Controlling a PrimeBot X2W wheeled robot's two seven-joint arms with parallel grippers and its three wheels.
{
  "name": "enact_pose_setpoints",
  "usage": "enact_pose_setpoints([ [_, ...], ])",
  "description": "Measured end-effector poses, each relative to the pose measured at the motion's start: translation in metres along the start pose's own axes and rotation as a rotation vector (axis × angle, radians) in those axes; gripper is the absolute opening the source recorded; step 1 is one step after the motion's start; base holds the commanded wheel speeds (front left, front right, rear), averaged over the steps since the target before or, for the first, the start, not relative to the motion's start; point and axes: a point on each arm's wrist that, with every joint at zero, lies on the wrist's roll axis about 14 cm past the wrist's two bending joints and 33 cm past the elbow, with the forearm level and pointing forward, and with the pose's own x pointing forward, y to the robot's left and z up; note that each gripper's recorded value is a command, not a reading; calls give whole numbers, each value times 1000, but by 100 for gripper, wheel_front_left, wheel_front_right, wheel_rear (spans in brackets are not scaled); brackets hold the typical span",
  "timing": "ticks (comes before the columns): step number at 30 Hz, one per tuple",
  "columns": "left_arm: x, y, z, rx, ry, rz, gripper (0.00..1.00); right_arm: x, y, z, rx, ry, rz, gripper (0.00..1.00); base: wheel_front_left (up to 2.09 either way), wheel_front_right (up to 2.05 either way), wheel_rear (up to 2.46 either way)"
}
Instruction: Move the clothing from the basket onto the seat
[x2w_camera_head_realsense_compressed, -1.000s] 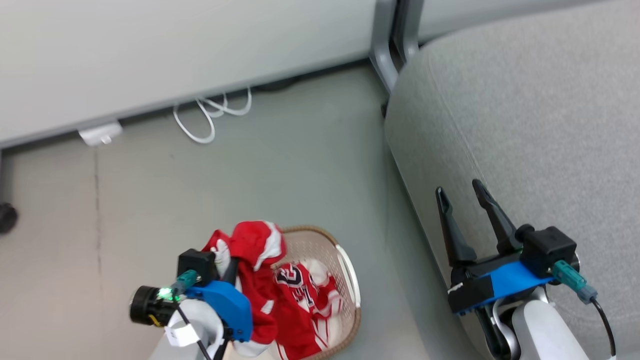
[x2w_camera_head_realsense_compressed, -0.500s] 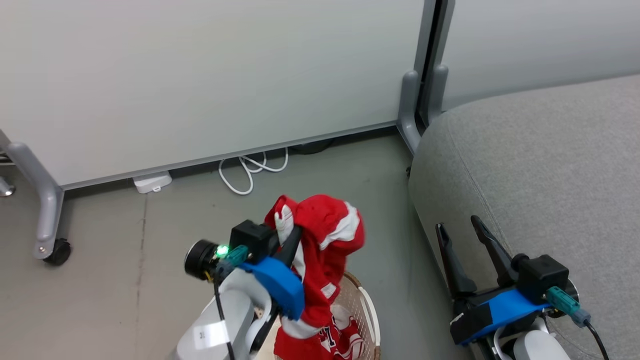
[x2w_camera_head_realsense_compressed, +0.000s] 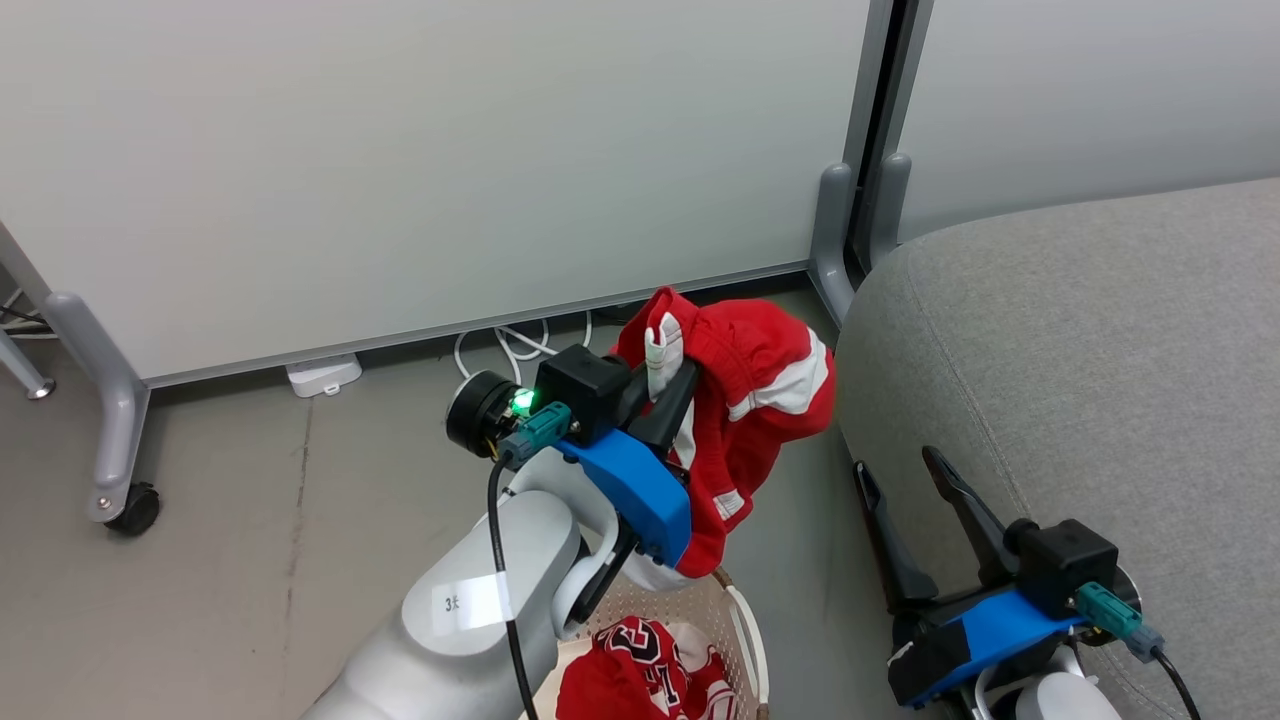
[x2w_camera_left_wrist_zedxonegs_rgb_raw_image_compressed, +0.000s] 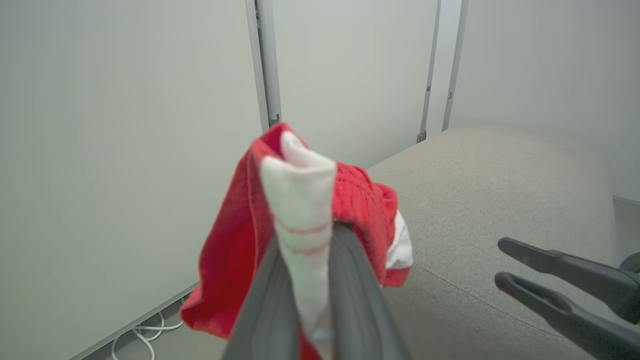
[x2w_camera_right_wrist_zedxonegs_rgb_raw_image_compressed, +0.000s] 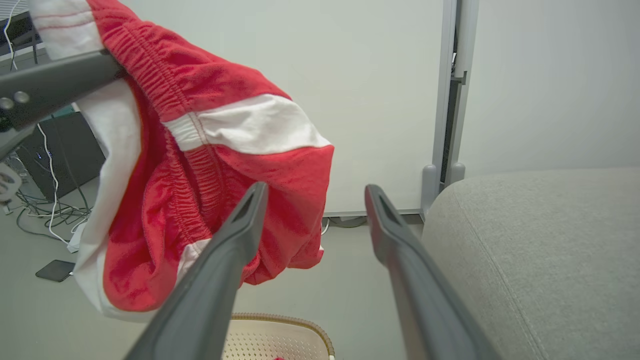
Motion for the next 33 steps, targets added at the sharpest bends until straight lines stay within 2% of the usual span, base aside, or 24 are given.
enact_pose_setpoints([
  [16,6,-6,-5,-18,30,-5,0,0,8,-5,10,15,23,100,0,0,0],
  [33,9,-10,-13,-28,58,-23,0,28,49,-12,-48,62,174,100,0,0,0],
])
